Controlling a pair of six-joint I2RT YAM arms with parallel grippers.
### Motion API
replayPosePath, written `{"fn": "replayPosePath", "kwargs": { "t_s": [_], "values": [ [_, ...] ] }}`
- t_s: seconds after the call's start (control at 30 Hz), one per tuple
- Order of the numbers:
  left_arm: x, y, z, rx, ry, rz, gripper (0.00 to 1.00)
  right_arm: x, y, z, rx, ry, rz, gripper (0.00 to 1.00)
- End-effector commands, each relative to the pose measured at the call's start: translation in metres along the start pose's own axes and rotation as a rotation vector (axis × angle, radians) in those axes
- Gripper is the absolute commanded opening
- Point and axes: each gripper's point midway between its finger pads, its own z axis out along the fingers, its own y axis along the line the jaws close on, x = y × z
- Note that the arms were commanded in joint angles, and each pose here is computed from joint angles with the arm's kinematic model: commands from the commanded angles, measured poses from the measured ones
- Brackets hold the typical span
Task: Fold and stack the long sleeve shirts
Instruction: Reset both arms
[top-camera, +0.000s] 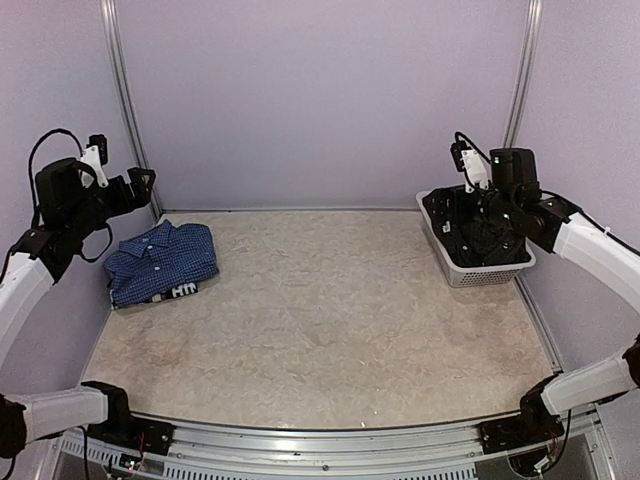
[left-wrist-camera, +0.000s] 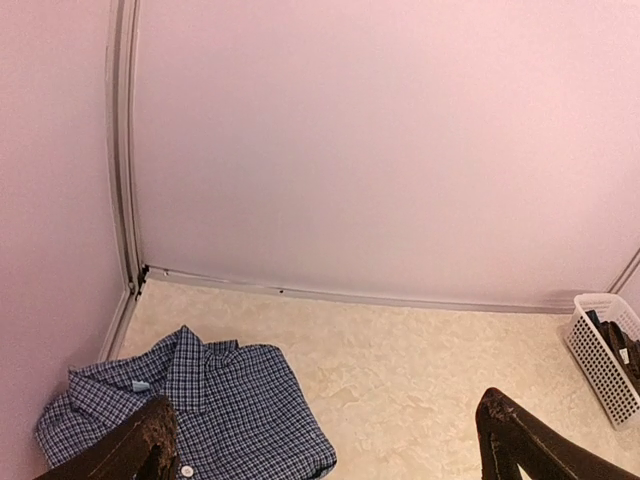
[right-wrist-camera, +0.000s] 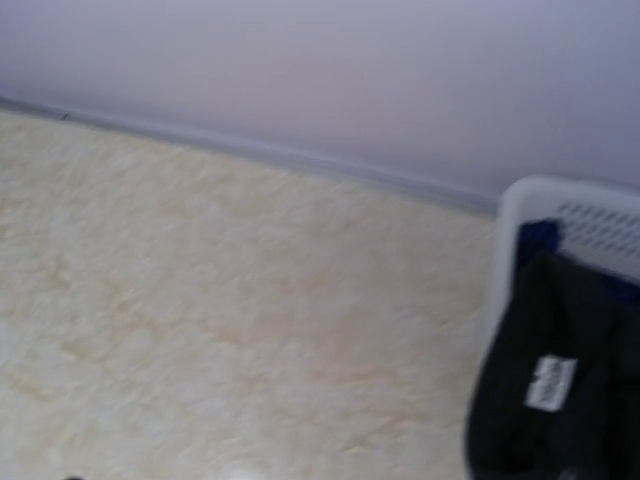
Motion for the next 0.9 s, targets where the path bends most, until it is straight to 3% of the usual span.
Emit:
{"fn": "replayPosePath", "kwargs": {
  "t_s": [0.0, 0.2, 0.87],
  "values": [
    [-0.029, -0.005, -0.021, -0.100, -0.130, 0.118, 0.99, -0.030, -0.020, -0.028, 0.107, -0.113, -0.050, 1.00],
    [-0.018, -0.001, -0.027, -0.124, -0.142, 0.118, 0.99, -0.031, -0.026, -0.036, 0.144, -0.179, -0.067, 1.00],
    [-0.007, 0.001, -0.023, -0.131, -0.111, 0.120, 0.99, -0.027, -0.026, -0.025, 0.142, -0.155, -0.058, 0.99]
  ]
}}
